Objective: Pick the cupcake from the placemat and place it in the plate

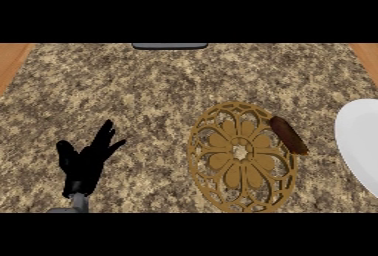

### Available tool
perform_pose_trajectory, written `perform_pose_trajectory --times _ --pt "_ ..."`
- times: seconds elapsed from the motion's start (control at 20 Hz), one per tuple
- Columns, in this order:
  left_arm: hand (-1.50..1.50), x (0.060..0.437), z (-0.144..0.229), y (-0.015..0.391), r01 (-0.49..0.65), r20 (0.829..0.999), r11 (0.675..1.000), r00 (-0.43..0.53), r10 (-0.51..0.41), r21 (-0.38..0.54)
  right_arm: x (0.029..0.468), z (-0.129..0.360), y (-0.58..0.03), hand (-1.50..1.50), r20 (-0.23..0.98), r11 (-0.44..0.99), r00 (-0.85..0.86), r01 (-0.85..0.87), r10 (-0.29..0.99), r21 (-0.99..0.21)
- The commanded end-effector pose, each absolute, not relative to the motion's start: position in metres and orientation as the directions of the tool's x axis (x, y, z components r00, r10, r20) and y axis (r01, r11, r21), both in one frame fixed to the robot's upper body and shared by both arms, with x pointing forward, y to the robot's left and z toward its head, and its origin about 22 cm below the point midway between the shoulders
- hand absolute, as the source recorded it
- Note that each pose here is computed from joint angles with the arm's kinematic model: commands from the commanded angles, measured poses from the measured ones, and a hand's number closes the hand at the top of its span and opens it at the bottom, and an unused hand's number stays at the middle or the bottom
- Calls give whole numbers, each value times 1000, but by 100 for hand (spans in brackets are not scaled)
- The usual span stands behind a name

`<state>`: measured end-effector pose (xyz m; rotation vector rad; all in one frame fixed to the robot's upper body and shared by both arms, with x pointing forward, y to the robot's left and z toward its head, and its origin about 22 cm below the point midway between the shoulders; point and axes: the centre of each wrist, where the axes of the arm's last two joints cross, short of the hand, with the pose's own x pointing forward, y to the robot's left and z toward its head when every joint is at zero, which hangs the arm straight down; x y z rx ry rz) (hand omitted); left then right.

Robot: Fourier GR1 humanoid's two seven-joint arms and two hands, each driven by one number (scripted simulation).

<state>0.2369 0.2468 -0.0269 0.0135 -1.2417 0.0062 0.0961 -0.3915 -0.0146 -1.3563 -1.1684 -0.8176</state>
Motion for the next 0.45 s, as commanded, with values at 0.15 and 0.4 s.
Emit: perform_pose_trajectory --times 0.15,0.4 --pt "0 224 -24 230 20 927 1000 375 -7 -1 79 -4 -341 -150 930 122 316 932 186 -341" --pt "0 237 -26 242 3 925 1000 381 0 -1 71 -12 -333 -150 921 112 352 921 164 -372"
